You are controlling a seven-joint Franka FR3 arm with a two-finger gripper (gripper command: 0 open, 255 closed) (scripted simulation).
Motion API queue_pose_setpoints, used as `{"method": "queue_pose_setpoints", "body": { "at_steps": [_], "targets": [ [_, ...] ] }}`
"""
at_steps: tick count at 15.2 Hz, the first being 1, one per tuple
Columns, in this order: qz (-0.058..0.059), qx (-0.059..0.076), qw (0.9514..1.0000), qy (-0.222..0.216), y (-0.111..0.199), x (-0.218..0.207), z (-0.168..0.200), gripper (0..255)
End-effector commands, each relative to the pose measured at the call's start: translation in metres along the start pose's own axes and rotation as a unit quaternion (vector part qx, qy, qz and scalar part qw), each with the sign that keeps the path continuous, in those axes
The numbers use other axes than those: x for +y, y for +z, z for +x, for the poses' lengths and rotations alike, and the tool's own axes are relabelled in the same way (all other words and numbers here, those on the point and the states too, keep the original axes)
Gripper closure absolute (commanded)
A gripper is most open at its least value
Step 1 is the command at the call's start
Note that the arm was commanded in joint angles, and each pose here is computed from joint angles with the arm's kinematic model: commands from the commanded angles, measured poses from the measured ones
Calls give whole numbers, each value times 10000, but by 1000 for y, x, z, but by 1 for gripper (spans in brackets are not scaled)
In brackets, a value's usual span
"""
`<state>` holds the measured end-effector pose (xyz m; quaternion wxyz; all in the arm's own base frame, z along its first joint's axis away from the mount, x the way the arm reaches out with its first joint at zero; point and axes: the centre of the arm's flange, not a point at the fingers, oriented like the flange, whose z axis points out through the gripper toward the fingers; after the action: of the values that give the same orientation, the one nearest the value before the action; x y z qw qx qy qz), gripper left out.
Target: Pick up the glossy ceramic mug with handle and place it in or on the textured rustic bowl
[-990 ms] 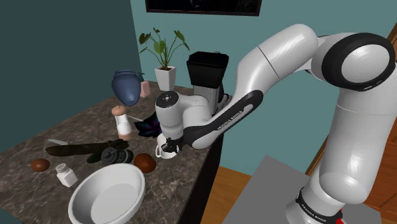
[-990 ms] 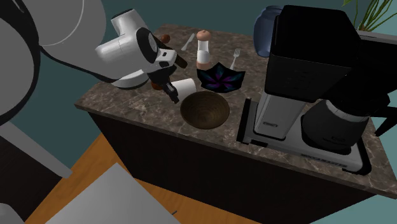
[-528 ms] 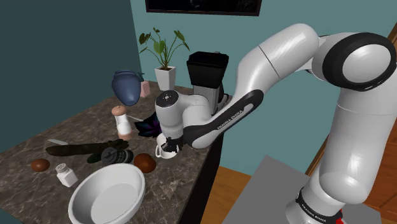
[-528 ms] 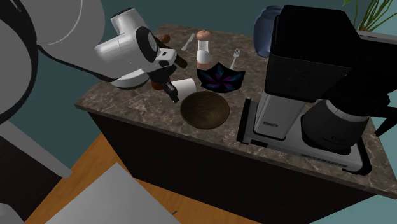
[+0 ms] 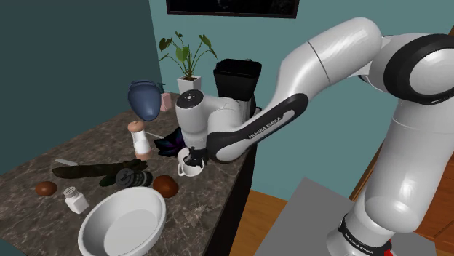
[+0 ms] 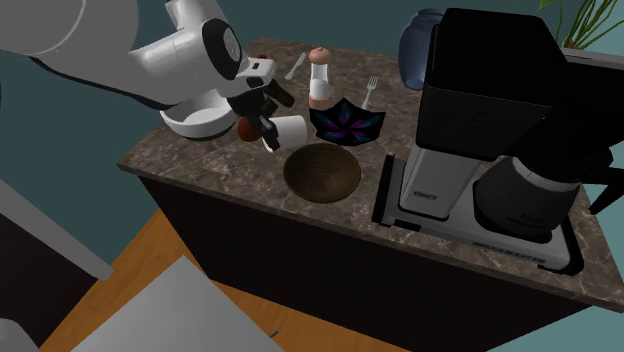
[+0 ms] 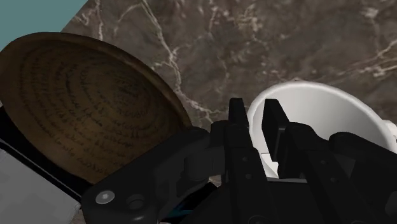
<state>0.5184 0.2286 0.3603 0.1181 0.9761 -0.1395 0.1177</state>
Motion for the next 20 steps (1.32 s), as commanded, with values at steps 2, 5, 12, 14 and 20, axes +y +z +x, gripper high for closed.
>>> {"method": "queue_pose_setpoints", "body": {
  "at_steps": [2,5,12,14,20],
  "targets": [
    [1,0,10000,-1,-16,4,4,255],
    [1,0,10000,-1,-31,7,8,255],
    [1,0,10000,-1,-66,14,18,255],
    [1,0,10000,-1,-76,16,21,255],
    [1,0,10000,-1,-104,22,28,255]
  ]
}}
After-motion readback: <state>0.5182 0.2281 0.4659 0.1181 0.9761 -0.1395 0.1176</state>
